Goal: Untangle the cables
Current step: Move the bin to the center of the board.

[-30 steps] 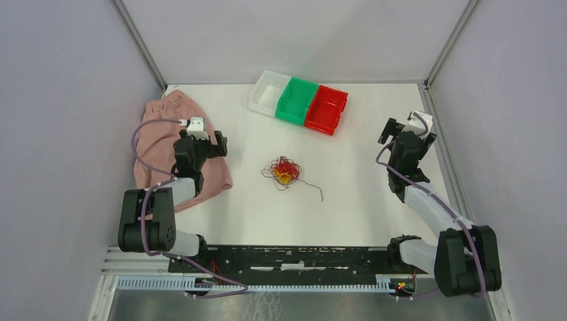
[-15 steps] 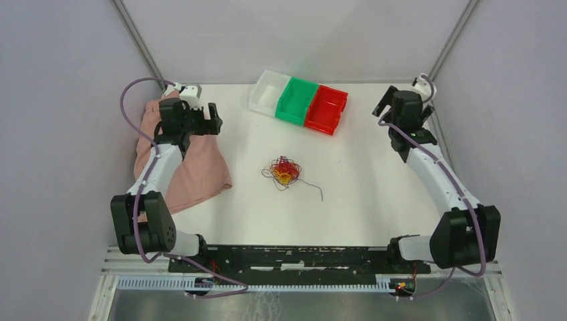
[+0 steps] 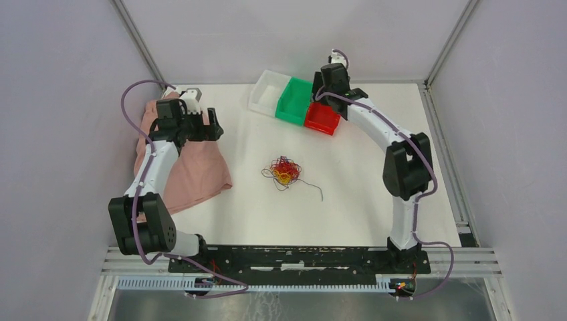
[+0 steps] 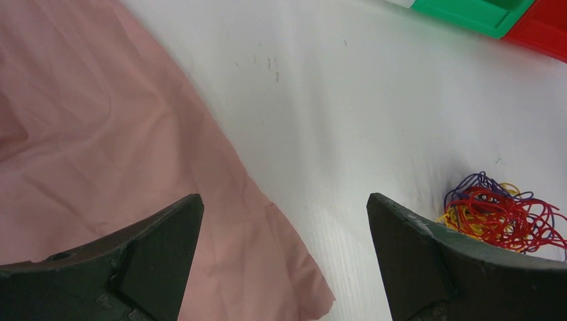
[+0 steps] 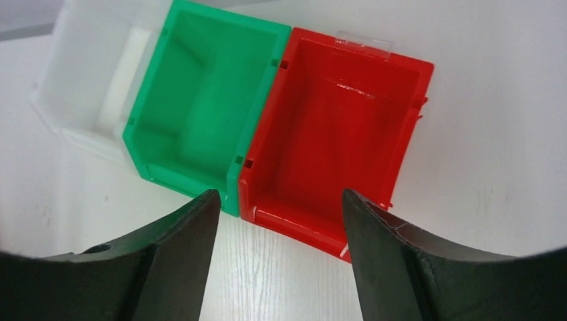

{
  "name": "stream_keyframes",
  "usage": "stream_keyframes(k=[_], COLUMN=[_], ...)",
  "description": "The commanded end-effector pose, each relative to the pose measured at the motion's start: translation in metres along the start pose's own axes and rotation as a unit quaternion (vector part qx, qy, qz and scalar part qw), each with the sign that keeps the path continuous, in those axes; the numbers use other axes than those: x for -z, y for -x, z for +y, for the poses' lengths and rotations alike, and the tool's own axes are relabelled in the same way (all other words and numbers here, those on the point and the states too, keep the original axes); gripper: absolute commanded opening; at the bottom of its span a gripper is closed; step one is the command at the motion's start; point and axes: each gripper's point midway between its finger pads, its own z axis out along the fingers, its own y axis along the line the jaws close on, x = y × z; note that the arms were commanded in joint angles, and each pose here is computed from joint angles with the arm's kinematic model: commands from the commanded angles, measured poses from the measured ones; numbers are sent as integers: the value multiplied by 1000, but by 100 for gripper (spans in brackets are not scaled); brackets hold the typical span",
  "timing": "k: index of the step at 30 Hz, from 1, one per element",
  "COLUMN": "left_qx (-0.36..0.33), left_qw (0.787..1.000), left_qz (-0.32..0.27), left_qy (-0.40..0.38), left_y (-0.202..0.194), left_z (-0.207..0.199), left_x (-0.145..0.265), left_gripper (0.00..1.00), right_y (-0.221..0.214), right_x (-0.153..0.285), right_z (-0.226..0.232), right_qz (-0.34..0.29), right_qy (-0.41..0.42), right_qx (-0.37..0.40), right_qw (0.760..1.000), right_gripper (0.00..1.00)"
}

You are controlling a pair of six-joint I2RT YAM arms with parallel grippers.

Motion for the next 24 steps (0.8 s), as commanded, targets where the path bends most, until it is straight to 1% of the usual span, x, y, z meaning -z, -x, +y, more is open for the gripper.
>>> stream_keyframes(k=[1,9,15,17,19,23,24], left_qx=[-5,-9,-20,-20,-18,-13,-13], left_qw=[999,999,998,998,998,998,998], left_qz=[-18,-8,-12,-11,-9,-3,-1], left_qy=[-31,-50,-55,-54,-55,-58,-59], left_y=[17,13,13,13,11,8,7], left_z=[-15,-22,-24,-24,-24,-23,-23], left_x=[14,17,19,19,18,14,13], left_gripper=[99,99,99,99,99,99,99], right_y=[-11,-36,-53,-58,-65,-70,-71], right_x=[-31,-75,-94,-98,-102,-98,-95], right_z=[16,44,46,46,46,41,38], right_qz=[22,44,54,58,63,69,70], right_qy=[5,25,21,19,18,9,6], right_qx=[19,32,25,26,29,41,45], right_qw=[1000,998,998,998,997,997,997], right_gripper=[71,68,67,65,59,38,35])
